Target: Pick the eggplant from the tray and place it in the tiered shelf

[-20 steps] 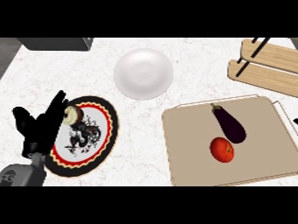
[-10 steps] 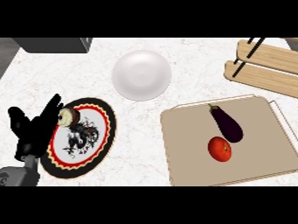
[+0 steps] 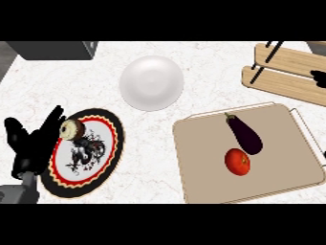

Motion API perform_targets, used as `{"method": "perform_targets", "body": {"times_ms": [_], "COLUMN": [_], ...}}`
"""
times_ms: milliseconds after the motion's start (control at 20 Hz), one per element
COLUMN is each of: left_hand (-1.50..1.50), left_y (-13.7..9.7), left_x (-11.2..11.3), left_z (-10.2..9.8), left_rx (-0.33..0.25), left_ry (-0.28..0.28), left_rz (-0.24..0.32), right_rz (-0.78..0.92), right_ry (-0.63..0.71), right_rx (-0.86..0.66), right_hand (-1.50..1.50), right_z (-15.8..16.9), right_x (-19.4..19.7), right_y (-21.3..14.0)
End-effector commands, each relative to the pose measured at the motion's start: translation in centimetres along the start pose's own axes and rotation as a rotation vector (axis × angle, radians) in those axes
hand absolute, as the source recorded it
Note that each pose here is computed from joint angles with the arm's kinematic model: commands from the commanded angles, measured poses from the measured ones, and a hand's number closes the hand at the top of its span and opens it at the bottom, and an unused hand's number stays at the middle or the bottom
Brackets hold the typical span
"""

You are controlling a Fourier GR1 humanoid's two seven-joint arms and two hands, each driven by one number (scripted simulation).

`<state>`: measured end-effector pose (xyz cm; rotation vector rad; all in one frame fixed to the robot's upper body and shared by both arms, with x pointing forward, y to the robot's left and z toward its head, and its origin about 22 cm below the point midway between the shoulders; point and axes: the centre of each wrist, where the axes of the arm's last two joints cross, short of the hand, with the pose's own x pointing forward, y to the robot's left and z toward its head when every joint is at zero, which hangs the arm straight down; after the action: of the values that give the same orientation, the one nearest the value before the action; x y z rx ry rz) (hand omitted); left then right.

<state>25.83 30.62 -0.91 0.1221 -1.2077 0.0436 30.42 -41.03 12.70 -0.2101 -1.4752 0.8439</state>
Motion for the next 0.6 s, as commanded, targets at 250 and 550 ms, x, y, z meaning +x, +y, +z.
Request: {"method": "perform_targets", "body": {"times_ms": [250, 550], "left_hand": [0.0, 0.0], "left_y": [-2.7, -2.3], "left_x": [-2.4, -0.6], "left_z": [1.5, -0.3], "left_rx": [-0.02, -0.026], "left_ry": [0.112, 0.102], "left_rz": [-0.003, 0.027], "right_rz": [0.125, 0.211], "right_ry": [0.168, 0.233], "right_rx": [-0.047, 0.041], "right_hand": [-1.5, -1.5], "right_z": [-3.7, -3.8], "right_x": [4.8, 5.5], "right_y": [5.6, 8.3]}}
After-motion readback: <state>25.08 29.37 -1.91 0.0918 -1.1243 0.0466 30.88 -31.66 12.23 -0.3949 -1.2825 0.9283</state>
